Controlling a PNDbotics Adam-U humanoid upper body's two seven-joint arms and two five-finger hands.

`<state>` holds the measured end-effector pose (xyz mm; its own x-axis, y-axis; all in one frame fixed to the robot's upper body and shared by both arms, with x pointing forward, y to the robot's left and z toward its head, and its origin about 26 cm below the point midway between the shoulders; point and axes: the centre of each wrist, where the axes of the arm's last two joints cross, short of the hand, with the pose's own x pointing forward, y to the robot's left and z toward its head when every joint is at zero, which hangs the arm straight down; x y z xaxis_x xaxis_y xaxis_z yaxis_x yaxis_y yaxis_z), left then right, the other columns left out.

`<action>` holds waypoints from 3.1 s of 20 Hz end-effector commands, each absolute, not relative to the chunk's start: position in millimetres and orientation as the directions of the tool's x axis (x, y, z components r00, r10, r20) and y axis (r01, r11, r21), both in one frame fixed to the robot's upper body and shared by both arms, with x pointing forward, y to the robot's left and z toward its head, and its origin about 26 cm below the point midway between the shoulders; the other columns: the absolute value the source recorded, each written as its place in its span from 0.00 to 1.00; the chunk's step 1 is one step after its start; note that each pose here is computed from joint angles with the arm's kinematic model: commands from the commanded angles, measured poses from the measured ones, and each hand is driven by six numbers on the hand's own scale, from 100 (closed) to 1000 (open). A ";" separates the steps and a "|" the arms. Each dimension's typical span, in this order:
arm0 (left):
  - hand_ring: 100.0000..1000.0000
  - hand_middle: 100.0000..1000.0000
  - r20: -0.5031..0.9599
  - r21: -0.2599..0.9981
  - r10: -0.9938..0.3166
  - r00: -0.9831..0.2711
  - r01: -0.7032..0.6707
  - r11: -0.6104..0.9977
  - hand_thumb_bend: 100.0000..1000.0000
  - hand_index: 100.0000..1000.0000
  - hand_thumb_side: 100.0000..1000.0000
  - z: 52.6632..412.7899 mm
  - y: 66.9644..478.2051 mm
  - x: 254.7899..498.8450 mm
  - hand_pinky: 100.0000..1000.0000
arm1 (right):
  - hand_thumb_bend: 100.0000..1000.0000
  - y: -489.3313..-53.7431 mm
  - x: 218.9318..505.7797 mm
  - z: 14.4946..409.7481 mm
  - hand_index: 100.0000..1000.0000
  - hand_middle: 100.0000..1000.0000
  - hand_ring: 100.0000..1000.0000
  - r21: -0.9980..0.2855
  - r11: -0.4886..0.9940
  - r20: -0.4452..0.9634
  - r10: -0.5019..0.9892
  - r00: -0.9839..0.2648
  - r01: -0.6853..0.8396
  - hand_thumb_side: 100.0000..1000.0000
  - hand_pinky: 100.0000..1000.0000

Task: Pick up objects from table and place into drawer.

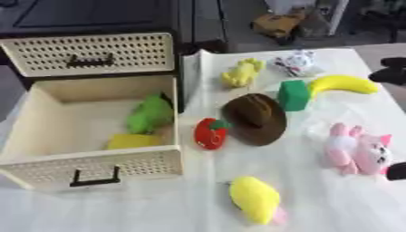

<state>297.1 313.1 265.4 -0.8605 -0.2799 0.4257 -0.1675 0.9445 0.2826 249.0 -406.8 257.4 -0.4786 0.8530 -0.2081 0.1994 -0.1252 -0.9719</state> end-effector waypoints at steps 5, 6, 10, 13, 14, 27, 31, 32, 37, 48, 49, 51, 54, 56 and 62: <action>0.73 0.64 0.407 0.295 -0.296 -0.864 -0.182 0.938 0.00 0.92 1.00 272.1 314.7 294.0 0.52 | 0.92 -401.6 248.8 265.8 0.98 0.82 1.00 -0.969 -0.196 -0.241 0.877 -0.415 0.148 0.77 0.87; 0.73 0.64 0.407 0.296 -0.295 -0.865 -0.181 0.938 0.00 0.92 1.00 272.2 314.7 294.0 0.52 | 0.91 -401.1 249.1 265.1 0.98 0.80 1.00 -0.971 -0.194 -0.236 0.886 -0.399 0.143 0.76 0.87; 0.73 0.63 0.410 0.298 -0.293 -0.864 -0.177 0.938 0.00 0.91 1.00 271.8 314.3 294.1 0.51 | 0.91 -400.0 251.6 261.5 0.97 0.80 1.00 -0.974 -0.197 -0.224 0.912 -0.344 0.112 0.73 0.86; 0.72 0.63 0.411 0.297 -0.292 -0.864 -0.176 0.939 0.00 0.91 1.00 271.6 314.0 294.3 0.51 | 0.92 -403.2 255.1 256.5 0.97 0.81 1.00 -0.978 -0.193 -0.208 0.925 -0.317 0.078 0.72 0.86; 0.72 0.63 0.410 0.296 -0.291 -0.864 -0.176 0.939 0.00 0.91 1.00 271.7 314.0 294.3 0.51 | 0.92 -404.5 256.1 255.4 0.97 0.81 1.00 -0.979 -0.190 -0.203 0.928 -0.312 0.071 0.71 0.86; 0.72 0.62 0.421 0.280 -0.282 -0.862 -0.173 0.944 0.00 0.90 1.00 268.3 313.4 294.6 0.51 | 0.86 -435.5 274.0 237.9 0.96 0.82 1.00 -0.979 -0.205 -0.202 0.963 -0.180 0.001 0.70 0.86; 0.72 0.62 0.423 0.278 -0.283 -0.861 -0.174 0.945 0.00 0.89 1.00 267.5 313.6 294.6 0.51 | 0.84 -440.4 276.0 233.5 0.97 0.83 1.00 -0.978 -0.208 -0.203 0.965 -0.167 -0.012 0.66 0.86; 0.72 0.62 0.425 0.275 -0.282 -0.860 -0.174 0.945 0.00 0.89 1.00 267.0 313.6 294.6 0.51 | 0.84 -443.1 277.4 230.5 0.97 0.83 1.00 -0.978 -0.207 -0.200 0.968 -0.152 -0.031 0.65 0.86; 0.72 0.62 0.431 0.271 -0.279 -0.858 -0.172 0.947 0.00 0.89 1.00 264.8 313.5 294.6 0.50 | 0.79 -456.1 285.5 222.3 0.96 0.82 1.00 -0.973 -0.209 -0.198 0.973 -0.118 -0.096 0.58 0.86; 0.72 0.62 0.445 0.255 -0.280 -0.850 -0.180 0.950 0.00 0.89 1.00 261.5 314.6 294.3 0.50 | 0.78 -463.2 292.8 210.8 0.85 0.73 0.98 -0.974 -0.204 -0.192 0.974 -0.118 -0.094 0.58 0.84; 0.72 0.62 0.446 0.253 -0.281 -0.850 -0.182 0.950 0.00 0.89 1.00 261.3 314.9 294.2 0.50 | 0.77 -463.2 292.7 209.9 0.83 0.70 0.98 -0.974 -0.204 -0.193 0.974 -0.119 -0.095 0.58 0.84; 0.72 0.62 0.447 0.250 -0.280 -0.850 -0.182 0.951 0.00 0.89 1.00 261.4 314.8 294.3 0.50 | 0.76 -462.9 292.8 208.5 0.80 0.67 0.97 -0.974 -0.207 -0.194 0.973 -0.122 -0.097 0.57 0.84; 0.72 0.62 0.449 0.250 -0.279 -0.849 -0.180 0.951 0.00 0.89 1.00 261.2 314.6 294.3 0.51 | 0.74 -462.7 293.4 206.4 0.77 0.63 0.94 -0.972 -0.210 -0.197 0.972 -0.125 -0.103 0.56 0.82; 0.72 0.62 0.449 0.249 -0.278 -0.849 -0.180 0.952 0.00 0.89 1.00 261.0 314.8 294.3 0.51 | 0.70 -462.6 293.6 205.5 0.76 0.63 0.90 -0.971 -0.213 -0.199 0.972 -0.126 -0.105 0.55 0.79; 0.72 0.61 0.451 0.246 -0.277 -0.849 -0.180 0.952 0.00 0.89 1.00 260.4 315.2 294.2 0.51 | 0.66 -462.5 294.0 202.6 0.75 0.63 0.86 -0.970 -0.216 -0.202 0.971 -0.130 -0.109 0.54 0.74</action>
